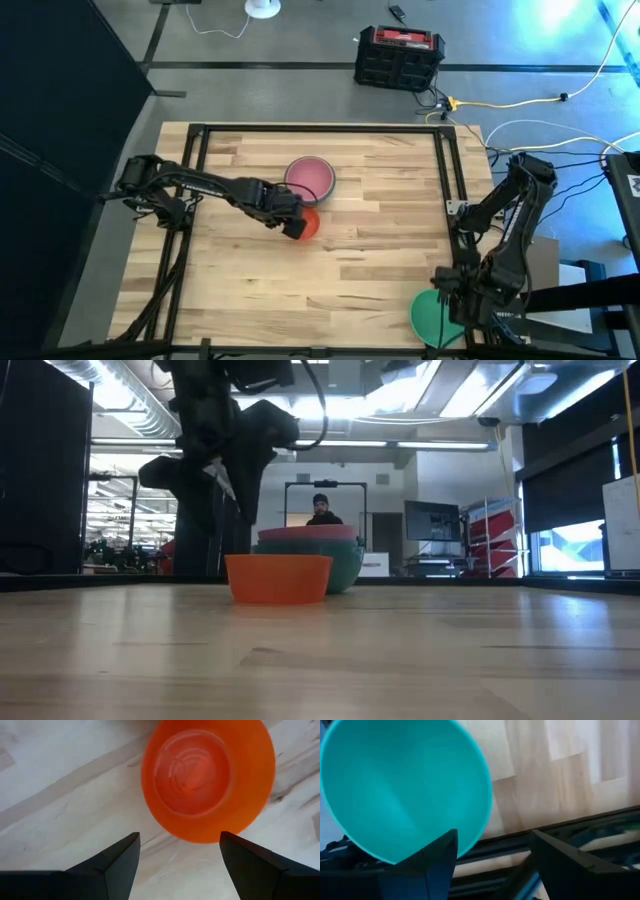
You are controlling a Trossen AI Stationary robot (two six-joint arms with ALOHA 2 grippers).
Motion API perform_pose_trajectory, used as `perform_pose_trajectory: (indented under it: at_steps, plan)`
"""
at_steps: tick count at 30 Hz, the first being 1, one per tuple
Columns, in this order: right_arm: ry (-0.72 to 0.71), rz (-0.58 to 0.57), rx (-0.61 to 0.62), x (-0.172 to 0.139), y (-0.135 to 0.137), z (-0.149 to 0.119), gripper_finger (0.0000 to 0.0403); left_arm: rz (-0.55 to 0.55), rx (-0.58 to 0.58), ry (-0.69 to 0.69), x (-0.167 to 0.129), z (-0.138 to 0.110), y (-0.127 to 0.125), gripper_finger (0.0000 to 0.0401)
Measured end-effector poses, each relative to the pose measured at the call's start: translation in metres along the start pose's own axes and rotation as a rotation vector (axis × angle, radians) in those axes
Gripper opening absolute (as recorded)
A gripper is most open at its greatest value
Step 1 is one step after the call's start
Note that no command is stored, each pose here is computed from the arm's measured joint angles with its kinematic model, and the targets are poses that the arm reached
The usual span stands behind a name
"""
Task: Nest bowls inside each other
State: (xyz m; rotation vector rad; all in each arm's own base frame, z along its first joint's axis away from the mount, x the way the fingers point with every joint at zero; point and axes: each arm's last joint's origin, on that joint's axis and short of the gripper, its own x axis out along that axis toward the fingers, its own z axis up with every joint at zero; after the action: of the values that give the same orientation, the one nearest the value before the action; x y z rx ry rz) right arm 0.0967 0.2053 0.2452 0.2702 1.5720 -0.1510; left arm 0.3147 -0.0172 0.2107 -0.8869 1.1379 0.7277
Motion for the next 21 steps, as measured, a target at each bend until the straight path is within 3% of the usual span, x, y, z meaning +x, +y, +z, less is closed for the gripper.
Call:
perform_pose_trajectory:
  at_steps: [11, 21]
  plan:
    - [0.015, 0.073, 0.046, 0.036, 0.000, -0.007, 0.0230, 0.029, -0.005, 0.004, 0.015, 0.002, -0.003, 0.0256]
    - [0.029, 0.057, 0.061, 0.057, -0.009, -0.008, 0.0230, 0.040, 0.005, 0.019, 0.028, 0.005, -0.004, 0.0256]
